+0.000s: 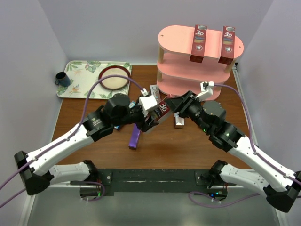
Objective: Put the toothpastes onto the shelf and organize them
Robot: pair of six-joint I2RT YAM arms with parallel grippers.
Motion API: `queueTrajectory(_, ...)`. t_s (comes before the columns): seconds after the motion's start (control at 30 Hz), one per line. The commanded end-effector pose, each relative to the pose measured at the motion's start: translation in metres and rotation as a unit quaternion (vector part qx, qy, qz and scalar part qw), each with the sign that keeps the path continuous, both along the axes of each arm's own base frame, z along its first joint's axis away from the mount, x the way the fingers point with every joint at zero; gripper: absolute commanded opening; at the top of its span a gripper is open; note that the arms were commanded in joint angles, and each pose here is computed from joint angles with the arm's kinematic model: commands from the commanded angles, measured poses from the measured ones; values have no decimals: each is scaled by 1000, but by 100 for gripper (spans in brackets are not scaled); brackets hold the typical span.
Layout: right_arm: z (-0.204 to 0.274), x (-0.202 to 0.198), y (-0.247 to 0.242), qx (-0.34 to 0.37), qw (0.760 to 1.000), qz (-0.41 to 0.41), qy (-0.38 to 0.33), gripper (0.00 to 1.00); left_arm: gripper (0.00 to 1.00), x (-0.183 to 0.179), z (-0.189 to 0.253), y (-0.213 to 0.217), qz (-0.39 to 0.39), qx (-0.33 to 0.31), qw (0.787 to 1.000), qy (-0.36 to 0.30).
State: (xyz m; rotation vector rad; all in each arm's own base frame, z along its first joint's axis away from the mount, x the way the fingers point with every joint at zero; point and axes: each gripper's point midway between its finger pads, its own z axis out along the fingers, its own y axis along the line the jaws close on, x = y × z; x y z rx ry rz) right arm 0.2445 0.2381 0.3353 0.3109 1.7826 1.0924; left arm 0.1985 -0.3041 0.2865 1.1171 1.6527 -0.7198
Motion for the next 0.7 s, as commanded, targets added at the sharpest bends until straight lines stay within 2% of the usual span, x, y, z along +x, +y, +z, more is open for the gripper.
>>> queueTrajectory(0.0,29,12,-35,65,994,-84,-12,11,79,-4,33,13,10,-100,990,-98)
queueTrajectory(0.03,30,13,-38,70,993,-90,-10,11,83,-4,34,15,17,-112,988,-104)
queueTrajectory(0.17,32,11,-48,85,991,-104,-9,10,86,-5,49,25,39,-183,972,-138)
queueTrajectory(0.27,34,9,-52,103,989,-107,-7,9,89,-7,46,27,41,-210,965,-149)
queueTrajectory(0.4,37,8,-53,114,988,-106,-8,8,91,-5,32,24,45,-227,961,-153)
queueTrajectory(0.67,38,4,-52,135,986,-94,-6,7,93,1,41,26,61,-265,946,-177)
